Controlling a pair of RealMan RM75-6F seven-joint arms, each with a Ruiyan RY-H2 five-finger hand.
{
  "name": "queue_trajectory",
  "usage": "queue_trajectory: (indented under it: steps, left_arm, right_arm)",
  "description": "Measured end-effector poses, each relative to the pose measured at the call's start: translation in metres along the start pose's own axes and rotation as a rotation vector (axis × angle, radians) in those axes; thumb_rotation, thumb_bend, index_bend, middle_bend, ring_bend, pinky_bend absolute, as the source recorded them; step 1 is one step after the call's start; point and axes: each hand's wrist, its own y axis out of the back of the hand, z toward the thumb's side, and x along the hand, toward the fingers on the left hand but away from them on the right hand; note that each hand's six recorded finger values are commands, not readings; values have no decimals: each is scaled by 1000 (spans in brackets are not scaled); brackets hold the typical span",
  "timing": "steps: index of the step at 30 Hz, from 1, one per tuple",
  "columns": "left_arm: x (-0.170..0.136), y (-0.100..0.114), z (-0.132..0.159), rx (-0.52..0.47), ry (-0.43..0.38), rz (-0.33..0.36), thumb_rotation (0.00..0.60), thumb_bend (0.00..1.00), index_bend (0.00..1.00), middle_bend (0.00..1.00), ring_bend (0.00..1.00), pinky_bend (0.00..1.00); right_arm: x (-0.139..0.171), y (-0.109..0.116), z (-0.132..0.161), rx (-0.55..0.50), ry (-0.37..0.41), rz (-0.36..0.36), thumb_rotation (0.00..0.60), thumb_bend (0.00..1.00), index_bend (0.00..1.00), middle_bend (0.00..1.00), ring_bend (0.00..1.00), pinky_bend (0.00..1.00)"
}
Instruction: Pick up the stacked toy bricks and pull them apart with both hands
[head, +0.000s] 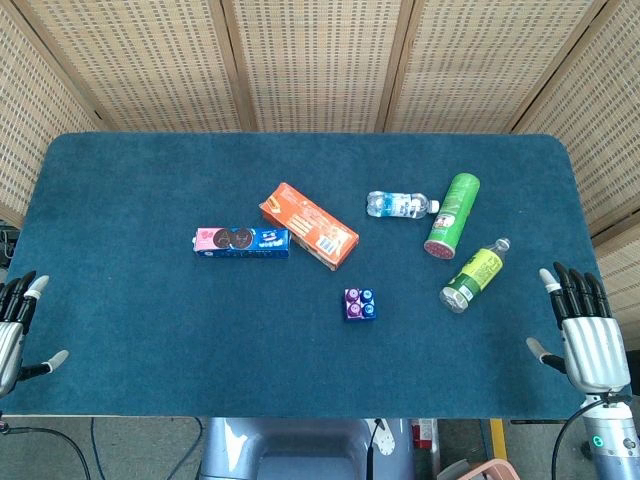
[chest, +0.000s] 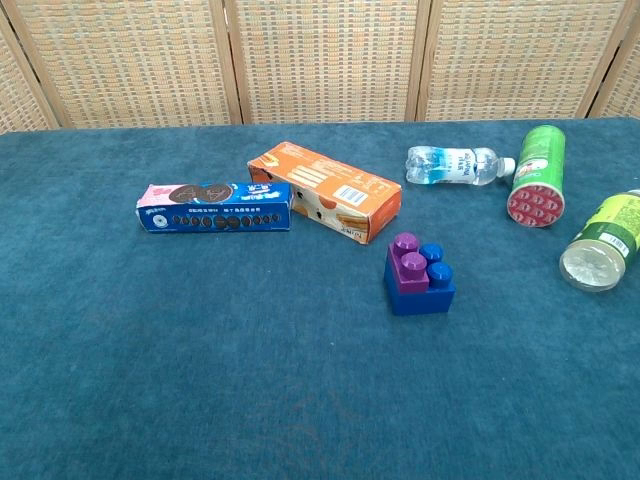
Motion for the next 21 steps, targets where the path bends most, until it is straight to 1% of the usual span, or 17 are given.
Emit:
queue_trajectory:
  steps: [5, 8, 11, 14, 17, 19, 21]
  left_arm:
    - [0, 0, -2, 1, 5, -2, 600, 0, 0, 0, 0, 0]
    - [0, 0, -2, 1, 7, -2, 600, 0, 0, 0, 0, 0]
    - [0, 0, -1, 6, 5, 0, 600, 0, 0, 0, 0, 0]
    - [1, 0, 1, 10, 3, 3, 600, 0, 0, 0, 0, 0]
    - [3, -2, 1, 17, 6, -1, 600, 0, 0, 0, 0, 0]
    - [4, -3, 0, 19, 11, -7, 600, 0, 0, 0, 0, 0]
    - [6, -5, 0, 19, 15, -10, 600, 0, 0, 0, 0, 0]
  right_arm:
    - [1, -1, 2, 6, 2, 7, 600, 0, 0, 0, 0, 0]
    - [-1, -3, 7, -10, 27, 15, 600, 0, 0, 0, 0, 0]
    - [-5, -7, 17, -35, 71, 46, 600, 0, 0, 0, 0, 0]
    - [-14, -12, 33, -62, 141, 93, 600, 0, 0, 0, 0, 0]
    - [-26, -18, 56, -98, 220, 160, 600, 0, 8, 5, 0, 0]
    - [-38, -23, 74, -109, 276, 215, 600, 0, 17, 40, 0, 0]
    - [-52, -28, 94, -88, 332, 260, 600, 0, 31, 87, 0, 0]
